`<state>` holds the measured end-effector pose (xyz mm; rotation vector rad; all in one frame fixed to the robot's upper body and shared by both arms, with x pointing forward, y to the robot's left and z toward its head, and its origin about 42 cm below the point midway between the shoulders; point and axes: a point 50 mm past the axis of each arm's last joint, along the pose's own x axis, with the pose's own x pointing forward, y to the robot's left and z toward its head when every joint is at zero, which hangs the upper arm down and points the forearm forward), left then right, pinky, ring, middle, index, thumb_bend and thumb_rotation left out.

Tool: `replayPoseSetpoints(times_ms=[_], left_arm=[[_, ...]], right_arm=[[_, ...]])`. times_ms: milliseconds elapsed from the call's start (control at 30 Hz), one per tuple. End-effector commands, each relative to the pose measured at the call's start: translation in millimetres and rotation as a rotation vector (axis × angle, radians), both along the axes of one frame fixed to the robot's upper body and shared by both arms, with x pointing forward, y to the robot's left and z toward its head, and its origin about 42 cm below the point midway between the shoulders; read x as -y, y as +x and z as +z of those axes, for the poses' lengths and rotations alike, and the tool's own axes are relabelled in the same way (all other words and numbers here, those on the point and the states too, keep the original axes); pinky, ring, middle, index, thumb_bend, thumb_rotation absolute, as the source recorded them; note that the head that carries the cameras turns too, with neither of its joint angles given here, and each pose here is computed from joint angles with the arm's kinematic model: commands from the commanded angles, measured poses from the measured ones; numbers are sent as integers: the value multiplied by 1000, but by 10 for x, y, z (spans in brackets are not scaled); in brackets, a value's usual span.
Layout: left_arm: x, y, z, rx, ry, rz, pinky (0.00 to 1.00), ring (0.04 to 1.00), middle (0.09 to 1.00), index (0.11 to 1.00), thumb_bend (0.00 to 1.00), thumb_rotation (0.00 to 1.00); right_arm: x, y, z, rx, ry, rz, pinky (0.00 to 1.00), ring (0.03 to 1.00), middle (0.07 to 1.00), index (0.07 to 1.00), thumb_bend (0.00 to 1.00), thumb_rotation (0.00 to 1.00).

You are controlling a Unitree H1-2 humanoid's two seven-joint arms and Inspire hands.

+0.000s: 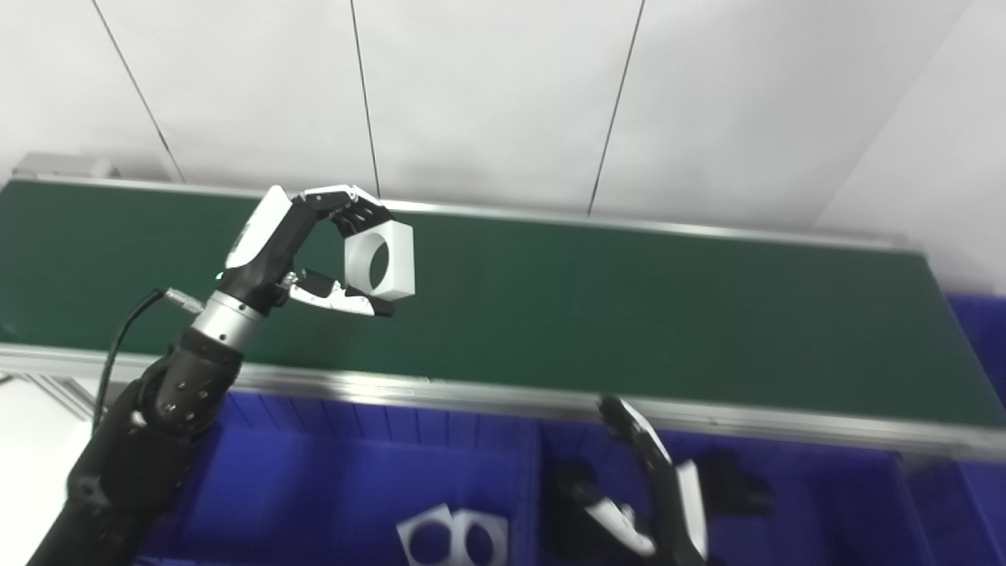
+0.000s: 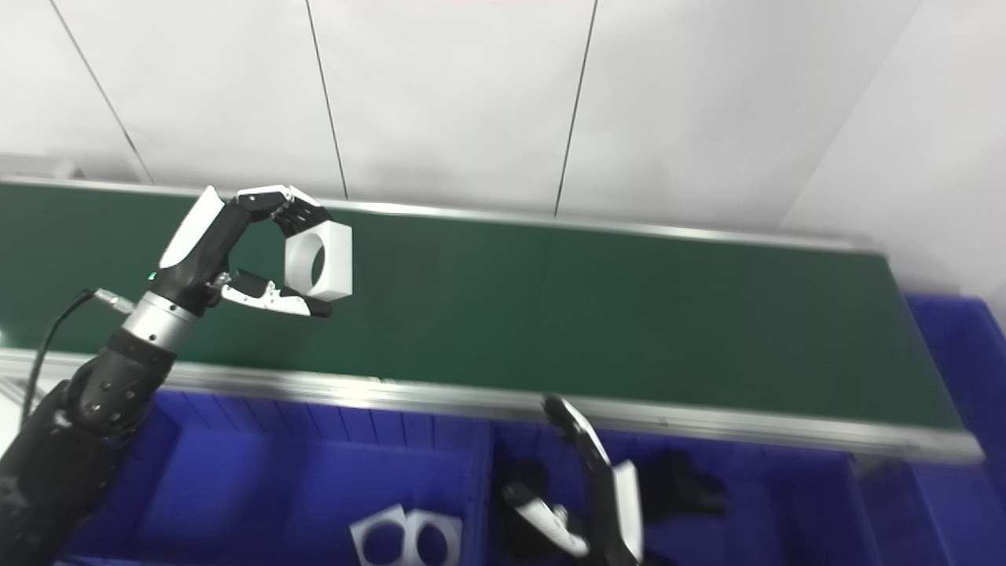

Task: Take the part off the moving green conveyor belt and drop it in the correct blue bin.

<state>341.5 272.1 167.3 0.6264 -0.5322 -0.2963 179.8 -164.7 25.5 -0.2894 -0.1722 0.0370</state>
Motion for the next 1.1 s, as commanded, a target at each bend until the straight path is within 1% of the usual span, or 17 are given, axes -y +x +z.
replayPoseSetpoints(times_ms=[0,67,233,300,333,433,467,567,633,767,833,867,900,967,1000,1033,1067], left_arm=[[64,-89,83,50,-22,-39,393,399,497,556,493,0],[110,-185,23,33,-25,-52,385,397,497,558,492,0],[268,-473,-257,-48,-17,-82,362,390,490,558,492,0],[287,-554,-397,-101,-15,-90,366,391,489,554,493,0],[285,-601,-493,-141,-18,-92,367,392,489,553,493,0],[263,-713,-684,-221,-1,-95,327,373,485,558,490,0],[253,-746,-741,-240,12,-98,341,377,486,558,491,0],[234,-811,-843,-274,70,-107,357,384,490,556,492,0],[239,-864,-920,-295,126,-109,393,401,496,545,495,0],[276,-916,-1054,-341,199,-99,398,390,490,557,493,0],[300,-918,-1098,-352,235,-102,406,392,491,557,493,0],[312,-917,-1118,-355,249,-108,435,407,499,540,496,0],[335,-907,-1136,-374,283,-114,453,416,505,530,497,0],[369,-892,-1161,-409,336,-122,481,423,507,528,498,0],[381,-886,-1170,-424,355,-125,476,419,504,539,497,0],[404,-877,-1192,-444,397,-126,482,455,537,536,499,10],[424,-869,-1211,-461,437,-125,509,552,625,513,505,37]], right_arm=[[-27,56,149,88,34,21,766,806,827,836,903,821],[-30,59,161,91,33,22,763,805,828,836,902,830],[-45,66,199,91,47,22,768,809,826,833,917,820],[-48,65,205,93,45,21,765,810,827,834,907,822],[-46,63,205,91,44,22,766,811,828,834,904,822],[-40,61,208,86,46,24,774,815,833,842,888,809],[-41,62,212,86,47,24,775,816,834,843,888,809],[-44,62,218,81,55,22,775,816,833,841,892,807],[-33,59,222,82,47,23,775,815,833,841,890,812],[-16,55,228,85,38,21,772,814,831,840,866,805],[-13,50,229,83,38,21,770,812,829,838,860,802],[-12,47,230,82,39,21,771,813,831,840,860,801],[-9,46,230,80,40,22,773,814,832,841,860,800],[-4,45,229,78,42,21,779,816,831,841,853,794],[-2,45,229,77,43,20,782,816,829,840,851,791],[-1,45,228,75,45,19,783,817,828,839,850,789],[-1,47,227,74,48,18,783,816,826,837,855,791]])
